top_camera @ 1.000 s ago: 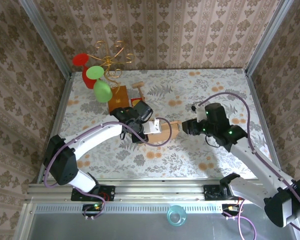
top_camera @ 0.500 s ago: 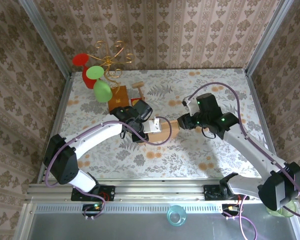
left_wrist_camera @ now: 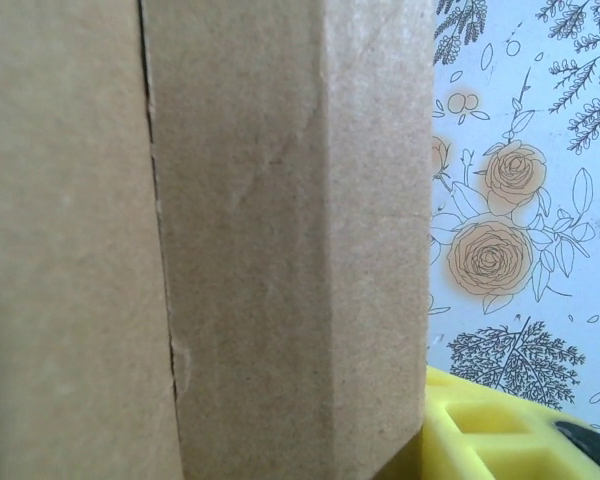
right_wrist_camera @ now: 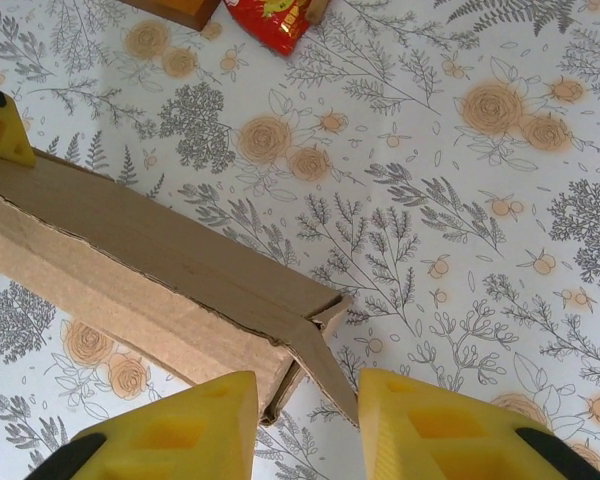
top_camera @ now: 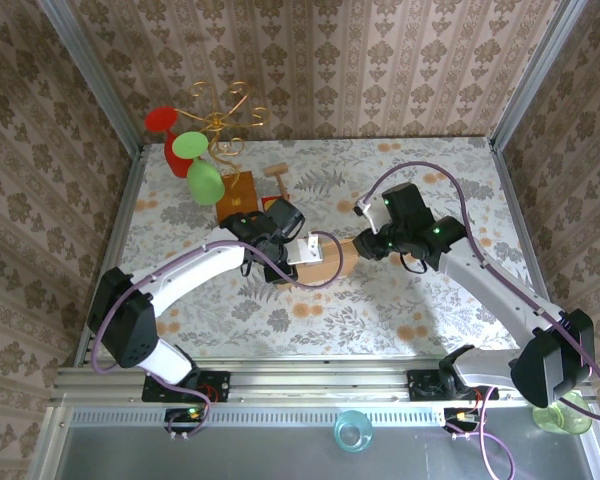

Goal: Fold the paper box

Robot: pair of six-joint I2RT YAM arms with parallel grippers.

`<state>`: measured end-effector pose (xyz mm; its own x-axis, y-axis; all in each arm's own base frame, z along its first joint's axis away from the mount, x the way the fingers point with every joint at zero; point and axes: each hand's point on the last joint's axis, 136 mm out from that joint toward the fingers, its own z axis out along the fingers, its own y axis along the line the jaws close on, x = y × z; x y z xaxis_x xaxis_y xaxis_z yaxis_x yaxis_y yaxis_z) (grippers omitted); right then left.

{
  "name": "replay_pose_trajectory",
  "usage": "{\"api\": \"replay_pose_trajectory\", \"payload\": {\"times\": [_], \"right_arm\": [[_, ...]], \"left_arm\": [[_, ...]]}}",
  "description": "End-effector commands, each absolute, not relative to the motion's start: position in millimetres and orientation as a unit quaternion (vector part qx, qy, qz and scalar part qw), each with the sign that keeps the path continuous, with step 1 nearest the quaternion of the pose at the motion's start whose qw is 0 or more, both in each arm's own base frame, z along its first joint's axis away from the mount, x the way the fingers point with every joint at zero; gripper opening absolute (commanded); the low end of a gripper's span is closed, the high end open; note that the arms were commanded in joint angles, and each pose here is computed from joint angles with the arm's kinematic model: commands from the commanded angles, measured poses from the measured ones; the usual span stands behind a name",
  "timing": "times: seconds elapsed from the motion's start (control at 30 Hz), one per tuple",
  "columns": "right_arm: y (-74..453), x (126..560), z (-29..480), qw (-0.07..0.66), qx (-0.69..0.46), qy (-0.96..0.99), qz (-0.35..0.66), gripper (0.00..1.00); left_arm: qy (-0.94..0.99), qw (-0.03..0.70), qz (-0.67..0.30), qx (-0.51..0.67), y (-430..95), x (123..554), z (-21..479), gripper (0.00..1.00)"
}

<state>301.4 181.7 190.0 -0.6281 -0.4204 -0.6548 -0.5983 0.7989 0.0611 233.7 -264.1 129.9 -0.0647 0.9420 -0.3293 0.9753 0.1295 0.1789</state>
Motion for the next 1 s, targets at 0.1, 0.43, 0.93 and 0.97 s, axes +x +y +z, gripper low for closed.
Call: {"api": "replay_pose_trajectory", "payload": {"times": [0.1,0.43,0.93,0.97], "right_arm": [[181.2,301.2,190.3,0.318,-0.299,0.891,0.124,0.3],[184.6,312.9,186.0,0.319,-0.3,0.891,0.116,0.27],[183.9,314.3,181.0,0.299,-0.32,0.892,0.112,0.31],[183.4,314.6,178.9,0.298,-0.318,0.893,0.111,0.31]], "left_arm": [[0.725,0.175,-0.047,0.664,-264.3,234.8,123.2,0.44],[0.726,0.178,-0.047,0.663,-264.0,236.0,124.4,0.44],[0.728,0.178,-0.052,0.66,-264.1,238.7,123.6,0.44],[0.728,0.177,-0.052,0.66,-263.9,238.5,123.1,0.44]]}}
